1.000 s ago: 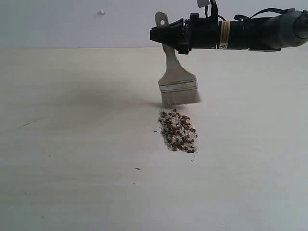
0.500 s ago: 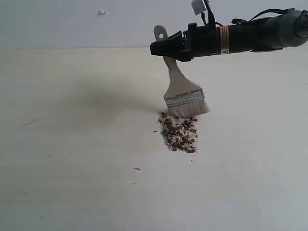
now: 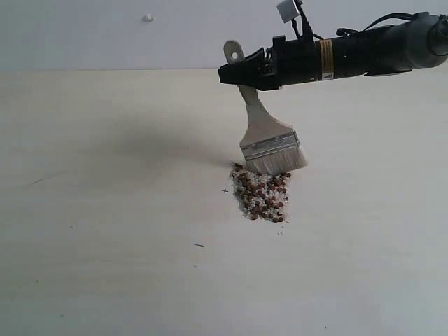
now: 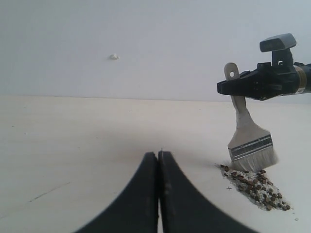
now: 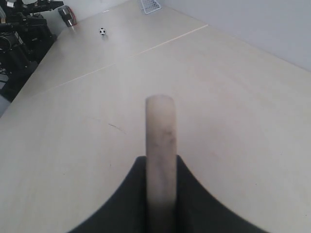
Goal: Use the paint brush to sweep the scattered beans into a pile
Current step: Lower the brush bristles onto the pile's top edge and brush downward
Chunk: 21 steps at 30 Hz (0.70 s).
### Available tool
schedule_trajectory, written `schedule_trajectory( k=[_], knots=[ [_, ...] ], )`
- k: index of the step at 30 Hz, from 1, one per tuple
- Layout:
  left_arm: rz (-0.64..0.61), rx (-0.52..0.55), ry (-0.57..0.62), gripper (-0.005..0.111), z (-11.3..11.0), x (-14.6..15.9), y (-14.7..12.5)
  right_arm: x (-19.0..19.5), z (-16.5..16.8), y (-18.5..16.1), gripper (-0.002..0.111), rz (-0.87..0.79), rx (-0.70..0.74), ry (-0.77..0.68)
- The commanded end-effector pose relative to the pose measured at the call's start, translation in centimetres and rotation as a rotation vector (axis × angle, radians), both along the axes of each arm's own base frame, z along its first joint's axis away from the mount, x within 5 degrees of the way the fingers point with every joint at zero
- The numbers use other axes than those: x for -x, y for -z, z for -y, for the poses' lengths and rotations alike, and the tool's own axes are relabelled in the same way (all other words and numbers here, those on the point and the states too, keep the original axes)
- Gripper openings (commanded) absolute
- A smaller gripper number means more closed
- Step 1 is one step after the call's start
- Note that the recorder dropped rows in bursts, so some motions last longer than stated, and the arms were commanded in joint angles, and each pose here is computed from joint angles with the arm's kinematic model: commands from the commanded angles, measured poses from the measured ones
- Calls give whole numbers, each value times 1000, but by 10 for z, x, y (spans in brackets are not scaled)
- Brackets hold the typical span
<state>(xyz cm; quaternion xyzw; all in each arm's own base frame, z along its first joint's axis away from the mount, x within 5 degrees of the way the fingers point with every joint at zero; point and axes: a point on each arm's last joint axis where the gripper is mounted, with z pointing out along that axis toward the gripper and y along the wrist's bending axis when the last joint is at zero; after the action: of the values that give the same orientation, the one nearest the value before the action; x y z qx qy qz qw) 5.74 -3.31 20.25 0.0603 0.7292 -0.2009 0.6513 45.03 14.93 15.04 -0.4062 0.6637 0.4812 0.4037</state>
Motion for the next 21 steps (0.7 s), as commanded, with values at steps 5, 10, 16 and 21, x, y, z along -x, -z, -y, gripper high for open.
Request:
schedule_trajectory(
  k=[5, 10, 16, 21],
  knots=[
    [-3, -4, 7, 0, 0, 0, 1, -1, 0, -6, 0, 8, -16, 2],
    [-3, -4, 7, 0, 0, 0, 1, -4, 2, -15, 0, 37, -20, 8],
    [-3, -4, 7, 0, 0, 0, 1, -4, 3, -37, 0, 107, -24, 6],
    [-3, -4, 7, 0, 0, 0, 1, -3, 5, -49, 0, 134, -31, 12]
  ],
)
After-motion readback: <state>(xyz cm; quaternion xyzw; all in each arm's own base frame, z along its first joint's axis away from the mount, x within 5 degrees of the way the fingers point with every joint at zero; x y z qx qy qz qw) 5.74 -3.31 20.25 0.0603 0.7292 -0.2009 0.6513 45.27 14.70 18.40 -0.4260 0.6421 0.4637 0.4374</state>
